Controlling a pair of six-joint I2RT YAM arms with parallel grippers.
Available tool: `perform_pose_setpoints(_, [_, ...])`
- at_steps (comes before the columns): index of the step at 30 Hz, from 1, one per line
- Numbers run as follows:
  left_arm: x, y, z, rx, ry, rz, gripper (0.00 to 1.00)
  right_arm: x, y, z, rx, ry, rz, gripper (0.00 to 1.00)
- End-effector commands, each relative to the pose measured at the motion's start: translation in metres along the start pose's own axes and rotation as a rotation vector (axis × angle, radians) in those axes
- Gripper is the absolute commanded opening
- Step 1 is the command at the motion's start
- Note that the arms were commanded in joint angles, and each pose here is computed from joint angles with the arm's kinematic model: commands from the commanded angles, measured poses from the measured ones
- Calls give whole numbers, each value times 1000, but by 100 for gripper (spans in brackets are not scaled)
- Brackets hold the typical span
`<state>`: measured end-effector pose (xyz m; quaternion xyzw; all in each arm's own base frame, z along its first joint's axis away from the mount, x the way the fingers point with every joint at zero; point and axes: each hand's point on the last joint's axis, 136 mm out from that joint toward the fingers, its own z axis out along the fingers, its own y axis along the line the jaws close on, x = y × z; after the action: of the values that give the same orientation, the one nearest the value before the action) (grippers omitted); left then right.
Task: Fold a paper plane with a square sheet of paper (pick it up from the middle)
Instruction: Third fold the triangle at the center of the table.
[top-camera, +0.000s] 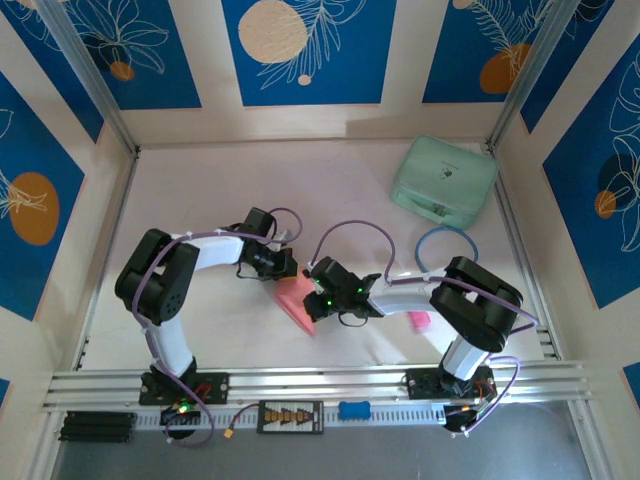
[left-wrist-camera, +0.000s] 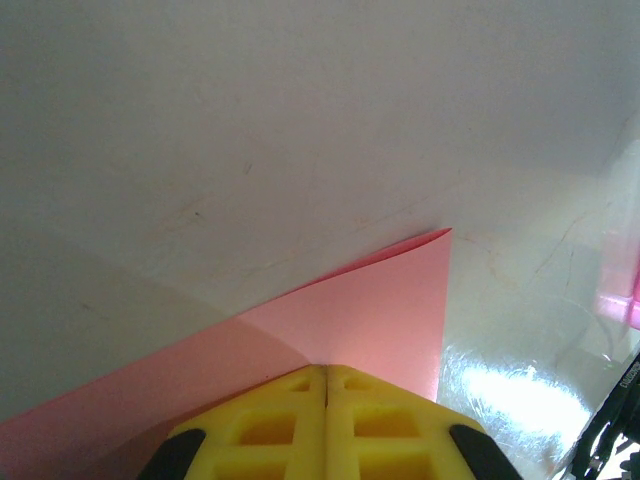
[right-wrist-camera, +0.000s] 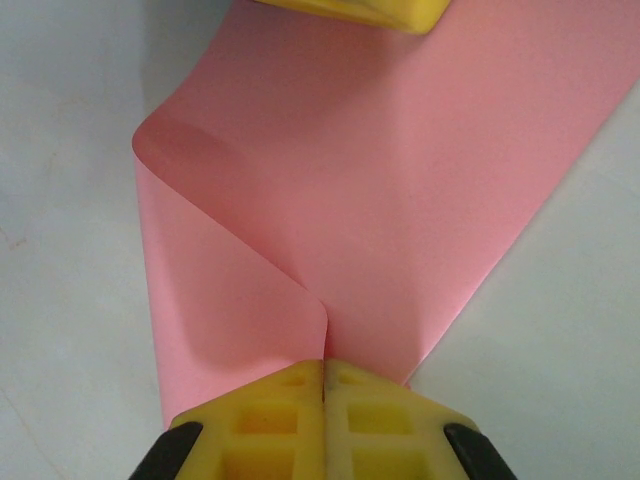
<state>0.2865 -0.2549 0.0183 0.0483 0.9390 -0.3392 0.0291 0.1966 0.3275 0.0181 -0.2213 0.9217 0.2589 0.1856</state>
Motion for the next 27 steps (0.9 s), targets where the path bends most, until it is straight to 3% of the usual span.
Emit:
perform_pose_setpoints(1, [17, 13, 5, -45, 44, -15, 3, -2, 0, 2, 7, 6, 11, 0])
perform_pose_setpoints(19, [11, 7, -1, -42, 17, -12, 6, 11, -2, 6, 19, 35, 26, 0])
perform_pose_setpoints(23, [1, -3, -13, -43, -31, -3, 11, 12, -3, 6, 18, 34, 25, 0])
perform_pose_setpoints(27, [-8, -10, -32, -72, -104, 8, 24, 11, -2, 7, 12, 32, 25, 0])
